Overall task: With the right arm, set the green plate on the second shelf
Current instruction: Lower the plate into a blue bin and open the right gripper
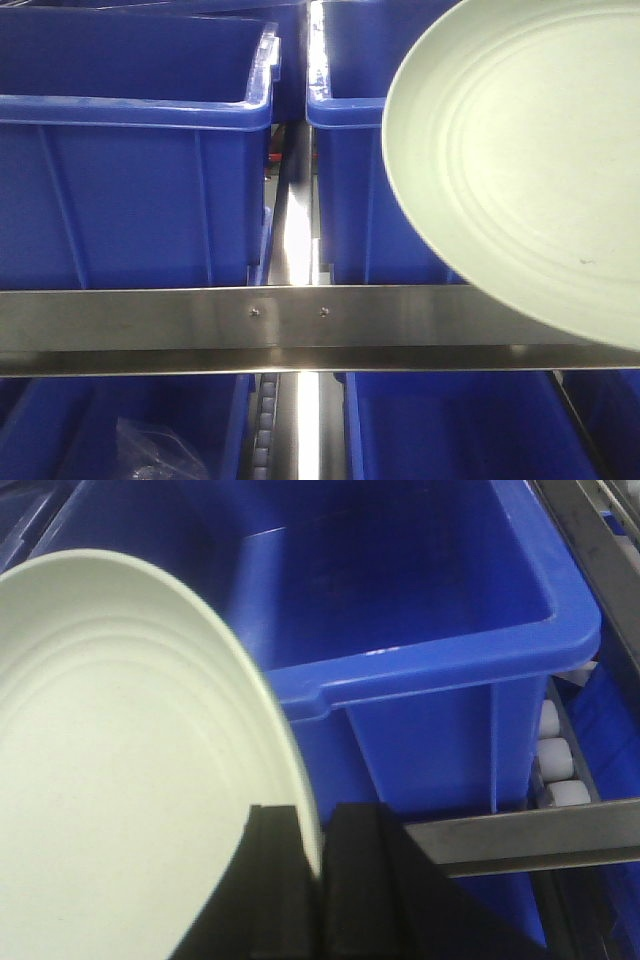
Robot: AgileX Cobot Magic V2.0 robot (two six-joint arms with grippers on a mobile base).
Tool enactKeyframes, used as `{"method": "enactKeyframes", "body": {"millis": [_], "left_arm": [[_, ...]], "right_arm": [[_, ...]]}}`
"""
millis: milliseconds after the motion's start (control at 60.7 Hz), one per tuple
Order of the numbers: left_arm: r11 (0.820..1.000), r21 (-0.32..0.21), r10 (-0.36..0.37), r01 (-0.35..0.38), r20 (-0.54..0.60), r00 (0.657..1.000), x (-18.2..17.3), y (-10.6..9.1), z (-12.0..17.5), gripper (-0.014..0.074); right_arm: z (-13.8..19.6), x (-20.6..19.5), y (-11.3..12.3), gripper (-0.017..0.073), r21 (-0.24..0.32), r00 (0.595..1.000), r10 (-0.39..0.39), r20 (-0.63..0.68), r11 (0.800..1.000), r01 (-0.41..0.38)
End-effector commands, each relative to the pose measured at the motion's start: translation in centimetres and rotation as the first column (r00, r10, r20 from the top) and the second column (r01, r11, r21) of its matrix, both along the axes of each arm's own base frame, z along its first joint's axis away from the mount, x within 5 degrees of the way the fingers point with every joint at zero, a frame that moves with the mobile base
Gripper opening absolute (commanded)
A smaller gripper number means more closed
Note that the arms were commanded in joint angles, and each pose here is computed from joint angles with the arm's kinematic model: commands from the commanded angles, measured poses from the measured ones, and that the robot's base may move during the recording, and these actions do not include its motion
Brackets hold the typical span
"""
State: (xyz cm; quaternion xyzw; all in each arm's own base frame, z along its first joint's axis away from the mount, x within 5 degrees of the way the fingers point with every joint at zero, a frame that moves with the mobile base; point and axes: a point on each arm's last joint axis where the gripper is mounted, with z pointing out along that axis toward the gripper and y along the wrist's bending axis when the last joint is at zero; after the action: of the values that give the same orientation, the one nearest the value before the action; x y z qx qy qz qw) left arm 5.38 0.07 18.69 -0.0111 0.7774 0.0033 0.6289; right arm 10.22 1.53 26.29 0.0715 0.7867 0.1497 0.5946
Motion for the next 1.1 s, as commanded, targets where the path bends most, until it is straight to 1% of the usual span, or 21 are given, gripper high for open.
{"method": "enactKeyframes", "body": {"millis": [0,395,544,642,758,906,1087], "left_arm": [[1.000,-0.004,-0.005,0.006,0.062,0.998,0.1,0.0,-0.5,0.0124],[1.000,-0.004,-0.005,0.006,0.062,0.998,0.1,0.0,-0.5,0.0124],[1.000,-0.004,-0.005,0.006,0.062,0.998,0.1,0.0,-0.5,0.0124],[1.000,-0.004,-0.005,0.006,0.062,0.998,0.1,0.0,-0.5,0.0124],[1.000,-0.004,-0.005,0.006,0.062,0.998,0.1,0.0,-0.5,0.0124],[1.000,-0.004,-0.005,0.006,0.062,0.998,0.1,0.0,-0.5,0.0124],[1.000,-0.004,-0.005,0.006,0.062,0.998,0.1,0.0,-0.5,0.0124]], "right_arm": [[2.0,0.2,-0.3,0.0056,0.020,0.991,-0.034,0.129,0.999,0.031],[2.0,0.2,-0.3,0.0056,0.020,0.992,-0.033,0.125,0.999,0.030],[2.7,0.3,-0.3,0.0056,0.036,0.985,-0.044,0.166,0.999,0.039],[4.1,0.7,-0.3,0.0056,0.040,0.980,-0.047,0.193,0.998,0.040],[6.5,2.4,-0.2,0.0056,0.042,0.976,-0.051,0.210,0.998,0.043],[9.4,6.0,0.1,0.0056,0.042,0.976,-0.057,0.209,0.998,0.050],[12.9,10.8,0.4,0.0056,0.051,0.959,-0.081,0.271,0.996,0.070]]}}
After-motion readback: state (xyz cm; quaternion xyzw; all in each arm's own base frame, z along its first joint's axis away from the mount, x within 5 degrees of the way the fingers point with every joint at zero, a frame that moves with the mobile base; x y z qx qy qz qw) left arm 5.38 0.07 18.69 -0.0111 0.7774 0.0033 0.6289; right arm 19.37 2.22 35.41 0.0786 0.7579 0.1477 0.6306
